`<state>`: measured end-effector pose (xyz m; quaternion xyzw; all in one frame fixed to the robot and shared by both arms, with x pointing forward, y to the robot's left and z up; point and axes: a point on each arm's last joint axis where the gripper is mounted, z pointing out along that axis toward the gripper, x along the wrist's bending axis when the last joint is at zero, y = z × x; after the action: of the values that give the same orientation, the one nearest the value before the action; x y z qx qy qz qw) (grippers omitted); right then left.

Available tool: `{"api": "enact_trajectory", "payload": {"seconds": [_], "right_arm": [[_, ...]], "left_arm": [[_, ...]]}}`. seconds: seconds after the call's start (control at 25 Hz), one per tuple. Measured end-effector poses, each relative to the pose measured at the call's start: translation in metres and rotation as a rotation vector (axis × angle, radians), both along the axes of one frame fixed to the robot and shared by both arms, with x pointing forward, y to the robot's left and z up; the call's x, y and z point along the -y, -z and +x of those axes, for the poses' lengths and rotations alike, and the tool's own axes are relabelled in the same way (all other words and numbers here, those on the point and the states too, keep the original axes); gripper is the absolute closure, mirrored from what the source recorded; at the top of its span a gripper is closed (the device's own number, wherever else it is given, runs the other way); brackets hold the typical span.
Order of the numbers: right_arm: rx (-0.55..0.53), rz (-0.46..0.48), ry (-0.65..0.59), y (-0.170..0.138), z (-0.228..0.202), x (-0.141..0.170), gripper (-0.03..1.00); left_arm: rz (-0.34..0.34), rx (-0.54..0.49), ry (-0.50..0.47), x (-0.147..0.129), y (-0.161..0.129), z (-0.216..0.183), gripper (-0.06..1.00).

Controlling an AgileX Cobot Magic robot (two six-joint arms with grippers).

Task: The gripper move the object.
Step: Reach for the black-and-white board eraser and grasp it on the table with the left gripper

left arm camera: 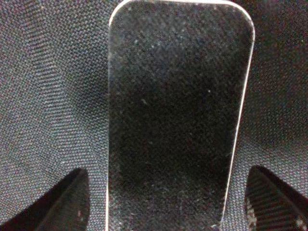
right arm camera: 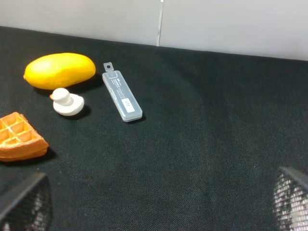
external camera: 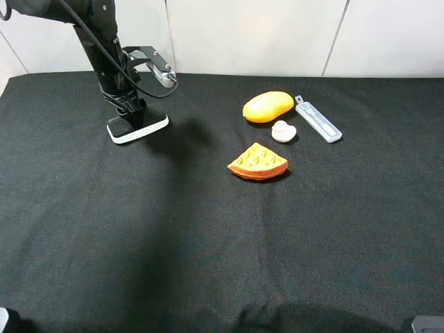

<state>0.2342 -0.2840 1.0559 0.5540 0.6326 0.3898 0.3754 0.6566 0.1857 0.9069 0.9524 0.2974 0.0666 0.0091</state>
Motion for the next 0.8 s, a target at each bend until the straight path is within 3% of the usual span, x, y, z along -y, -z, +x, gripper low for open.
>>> {"api": "enact_trajectory", "payload": {"seconds": [0.8], "right_arm": [[0.001,0.000,0.000,0.000,0.000,0.000,0.27]], "left_arm": [[0.012,-0.025,0.033,0.012,0.012,-0.003,0.24]]}}
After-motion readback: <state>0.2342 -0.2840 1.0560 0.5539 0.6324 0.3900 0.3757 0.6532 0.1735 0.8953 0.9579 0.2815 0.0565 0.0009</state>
